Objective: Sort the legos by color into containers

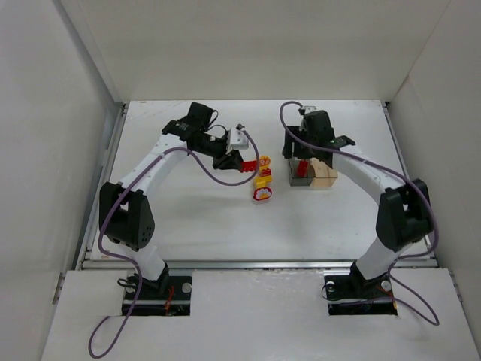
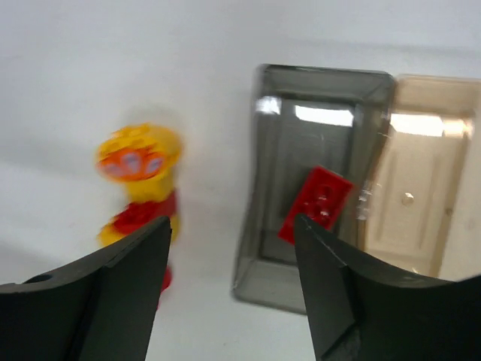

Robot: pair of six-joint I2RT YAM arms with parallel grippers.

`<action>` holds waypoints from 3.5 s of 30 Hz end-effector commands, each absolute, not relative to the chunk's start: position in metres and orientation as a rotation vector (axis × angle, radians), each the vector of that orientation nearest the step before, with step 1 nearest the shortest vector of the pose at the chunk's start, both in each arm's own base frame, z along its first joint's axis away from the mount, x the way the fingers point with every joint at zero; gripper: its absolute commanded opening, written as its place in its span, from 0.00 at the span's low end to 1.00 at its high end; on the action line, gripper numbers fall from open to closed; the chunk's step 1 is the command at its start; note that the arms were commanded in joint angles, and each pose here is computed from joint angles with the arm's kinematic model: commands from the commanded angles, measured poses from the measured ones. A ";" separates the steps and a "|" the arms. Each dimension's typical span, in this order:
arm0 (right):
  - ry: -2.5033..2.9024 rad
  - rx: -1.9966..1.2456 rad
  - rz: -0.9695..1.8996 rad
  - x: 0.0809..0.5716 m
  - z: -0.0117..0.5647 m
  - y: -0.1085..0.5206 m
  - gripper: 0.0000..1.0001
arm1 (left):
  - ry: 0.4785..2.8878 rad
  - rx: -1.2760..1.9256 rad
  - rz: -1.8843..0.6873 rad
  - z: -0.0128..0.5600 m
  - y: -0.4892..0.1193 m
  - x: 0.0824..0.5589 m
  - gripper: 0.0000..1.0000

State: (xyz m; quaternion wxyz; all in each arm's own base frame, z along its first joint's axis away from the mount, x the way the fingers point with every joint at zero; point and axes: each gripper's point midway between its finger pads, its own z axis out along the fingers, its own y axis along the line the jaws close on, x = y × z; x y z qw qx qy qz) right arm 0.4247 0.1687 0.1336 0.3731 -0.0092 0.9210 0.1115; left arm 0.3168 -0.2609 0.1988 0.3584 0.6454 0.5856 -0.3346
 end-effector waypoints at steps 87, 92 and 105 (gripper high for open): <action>2.394 -0.392 0.306 0.405 0.125 0.284 0.94 | 1.952 0.732 -0.201 0.259 -0.184 0.435 0.92; 2.460 -0.353 0.210 0.413 0.101 0.278 0.94 | 1.963 0.735 -0.227 0.255 -0.186 0.429 0.92; 2.562 -0.437 0.104 0.404 0.044 0.278 0.70 | 1.961 0.715 -0.263 0.256 -0.190 0.429 0.92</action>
